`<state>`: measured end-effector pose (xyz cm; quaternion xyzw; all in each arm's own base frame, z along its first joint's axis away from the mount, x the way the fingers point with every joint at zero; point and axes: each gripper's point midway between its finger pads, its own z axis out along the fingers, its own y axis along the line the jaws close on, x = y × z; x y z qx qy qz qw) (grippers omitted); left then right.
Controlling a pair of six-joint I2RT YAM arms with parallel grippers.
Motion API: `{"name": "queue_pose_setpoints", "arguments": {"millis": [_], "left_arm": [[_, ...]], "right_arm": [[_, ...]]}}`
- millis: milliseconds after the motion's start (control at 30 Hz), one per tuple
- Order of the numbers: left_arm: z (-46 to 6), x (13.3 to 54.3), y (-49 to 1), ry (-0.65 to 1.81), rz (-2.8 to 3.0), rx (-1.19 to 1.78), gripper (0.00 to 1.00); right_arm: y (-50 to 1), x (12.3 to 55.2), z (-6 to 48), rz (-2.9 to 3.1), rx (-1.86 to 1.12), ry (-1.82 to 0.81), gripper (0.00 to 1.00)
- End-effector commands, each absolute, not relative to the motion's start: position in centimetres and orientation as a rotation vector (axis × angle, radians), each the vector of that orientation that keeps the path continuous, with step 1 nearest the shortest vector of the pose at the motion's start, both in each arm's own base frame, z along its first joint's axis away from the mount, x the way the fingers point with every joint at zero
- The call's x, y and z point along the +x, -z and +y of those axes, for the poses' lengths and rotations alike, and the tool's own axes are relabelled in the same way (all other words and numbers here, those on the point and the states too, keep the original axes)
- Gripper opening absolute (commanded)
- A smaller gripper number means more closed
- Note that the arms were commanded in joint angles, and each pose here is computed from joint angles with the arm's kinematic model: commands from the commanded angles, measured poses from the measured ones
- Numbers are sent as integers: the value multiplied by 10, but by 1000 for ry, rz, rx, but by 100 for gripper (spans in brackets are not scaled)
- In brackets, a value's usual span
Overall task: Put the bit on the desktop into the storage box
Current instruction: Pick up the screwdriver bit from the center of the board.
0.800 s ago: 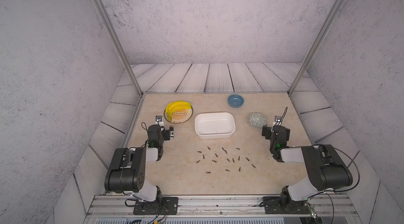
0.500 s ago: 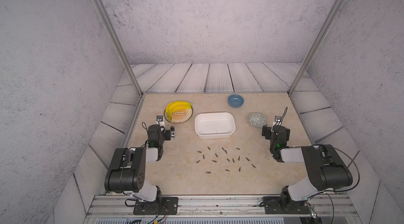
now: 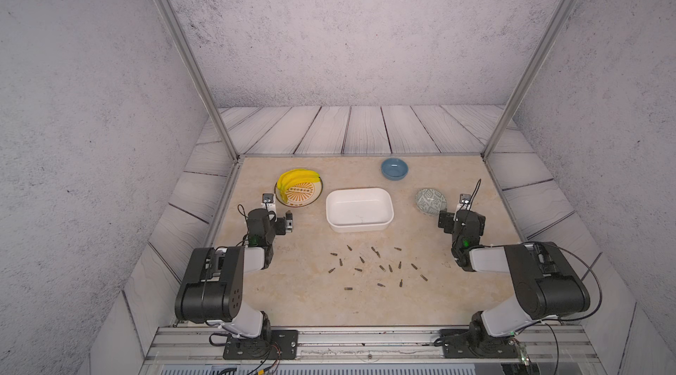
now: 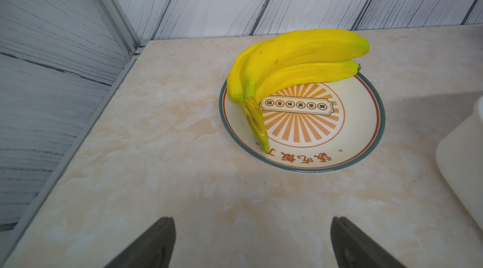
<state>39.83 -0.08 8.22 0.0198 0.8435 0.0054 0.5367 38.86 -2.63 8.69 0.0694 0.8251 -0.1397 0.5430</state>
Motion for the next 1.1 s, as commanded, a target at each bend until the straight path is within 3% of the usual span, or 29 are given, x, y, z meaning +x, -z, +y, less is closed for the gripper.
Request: {"name": "queue_pose_setpoints", "arguments": {"millis": [0,833,1067], "left_arm": [[3,401,-91,-18,1981,41,98],[12,404,-92,-3,1988,-1,99],[34,408,-111,-79,2137,-168,98]], "right_arm": [[-95,393,-26,1939,177,317,100],[-97,393,-26,1933,180,317,100],[-115,397,-12,1924,69,274,98]]}}
